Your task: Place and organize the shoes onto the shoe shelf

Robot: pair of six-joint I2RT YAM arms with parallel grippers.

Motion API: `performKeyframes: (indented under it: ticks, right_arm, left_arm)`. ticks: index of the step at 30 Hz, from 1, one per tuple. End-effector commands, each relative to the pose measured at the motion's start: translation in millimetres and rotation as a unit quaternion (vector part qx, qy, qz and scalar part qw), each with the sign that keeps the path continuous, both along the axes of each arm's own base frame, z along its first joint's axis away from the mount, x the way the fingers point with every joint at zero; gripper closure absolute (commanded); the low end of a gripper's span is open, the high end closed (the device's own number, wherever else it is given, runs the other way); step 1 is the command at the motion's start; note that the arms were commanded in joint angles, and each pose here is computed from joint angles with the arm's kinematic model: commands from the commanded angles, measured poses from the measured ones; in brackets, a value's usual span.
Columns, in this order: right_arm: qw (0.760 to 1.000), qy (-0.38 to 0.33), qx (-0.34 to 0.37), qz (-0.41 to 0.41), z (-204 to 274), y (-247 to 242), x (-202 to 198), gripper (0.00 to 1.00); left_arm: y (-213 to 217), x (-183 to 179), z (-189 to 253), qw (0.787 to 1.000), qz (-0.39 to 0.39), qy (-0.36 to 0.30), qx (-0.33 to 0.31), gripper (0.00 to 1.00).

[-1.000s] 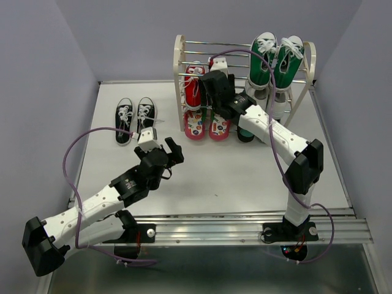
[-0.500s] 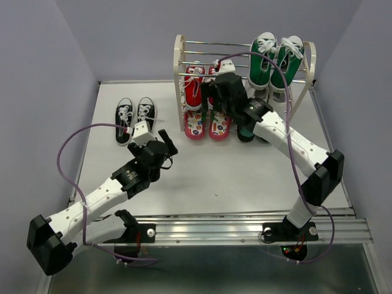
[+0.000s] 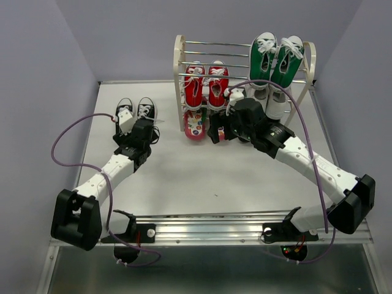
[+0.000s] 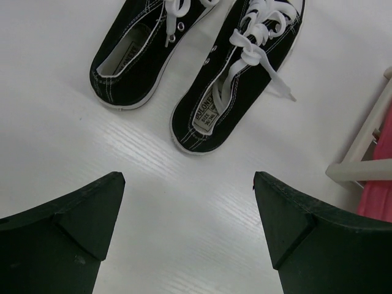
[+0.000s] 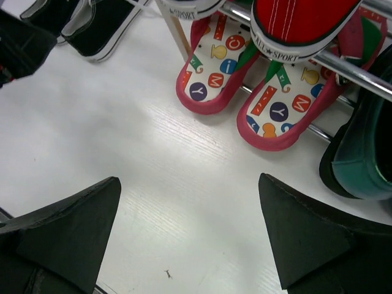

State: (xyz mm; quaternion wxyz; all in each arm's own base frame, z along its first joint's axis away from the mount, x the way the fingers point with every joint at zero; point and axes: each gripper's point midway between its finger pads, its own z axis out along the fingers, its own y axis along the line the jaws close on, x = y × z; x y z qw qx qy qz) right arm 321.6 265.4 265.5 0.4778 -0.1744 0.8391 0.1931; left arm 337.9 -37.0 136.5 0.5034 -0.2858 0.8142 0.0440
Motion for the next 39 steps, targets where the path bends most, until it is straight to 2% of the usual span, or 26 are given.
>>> performKeyframes:
  ticks: [1, 7, 11, 15, 21, 22, 23, 24, 25, 26, 27, 33, 37, 39]
  right_arm:
    - [0.999, -0.017, 0.035, 0.013, 13.4, 2.3, -5.5, 0.0]
    - [0.999, -0.021, 0.028, -0.011, 7.9, -12.4, -9.4, 0.0]
    - [0.999, -0.028, 0.024, -0.026, 9.8, -21.5, -10.9, 0.0]
    - [0.998, -0.032, 0.014, -0.055, 6.5, -34.0, -10.0, 0.0]
    - [0.996, -0.039, 0.01, -0.075, 8.8, -44.2, -10.7, 0.0]
    - [0.995, -0.042, 0.009, -0.086, 9.5, -48.7, -10.2, 0.0]
    - [0.995, -0.043, 0.007, -0.089, 8.9, -49.7, -9.7, 0.0]
    - [0.995, -0.046, 0.009, -0.093, 11.2, -51.9, -10.3, 0.0]
    - [0.994, -0.047, 0.01, -0.093, 11.6, -52.5, -10.6, 0.0]
    - [0.994, -0.049, 0.01, -0.094, 12.4, -53.6, -11.4, 0.0]
    - [0.994, -0.05, 0.013, -0.095, 14.5, -54.4, -12.5, 0.0]
    - [0.992, -0.057, 0.013, -0.11, 16.1, -63.3, -14.8, 0.0]
    - [0.994, -0.054, 0.016, -0.094, 14.5, -60.0, -19.0, 0.0]
    - [0.996, -0.045, 0.017, -0.08, 9.5, -55.4, -21.7, 0.0]
  left_arm:
    - [-1.4, 40.9, 32.7, 0.998, -0.02, -0.06, -0.002, 0.01]
    - [11.4, 77.5, 8.4, 0.998, -0.03, -0.034, 0.043, 0.01]
    - [16.4, 97.3, -6.6, 0.998, -0.047, -0.017, 0.024, 0.02]
    - [12.4, 106.4, -21.0, 0.998, -0.057, 0.005, 0.021, 0.09]
    - [5.6, 113.2, -43.5, 0.997, -0.071, 0.035, 0.012, 0.41]
    - [0.7, 112.9, -45.7, 0.996, -0.083, 0.037, 0.004, 0.55]
    - [-0.6, 112.2, -47.1, 0.996, -0.086, 0.039, 0.002, 0.55]
    - [-1.9, 109.3, -49.7, 0.995, -0.09, 0.042, -0.001, 0.67]
    - [-1.7, 107.8, -50.5, 0.995, -0.09, 0.043, -0.002, 0.74]
    - [-1.3, 105.8, -48.6, 0.995, -0.088, 0.041, -0.004, 0.91]
    - [-1.9, 100.4, -52.8, 0.995, -0.091, 0.046, -0.007, 0.99]
    - [-19.7, 76.3, -46.2, 0.99, -0.127, 0.036, -0.048, 1.0]
    - [-46.5, 44.1, -53.3, 0.986, -0.147, 0.039, -0.071, 1.0]
    - [-76.9, 29.3, -47.8, 0.98, -0.167, 0.028, -0.107, 1.0]
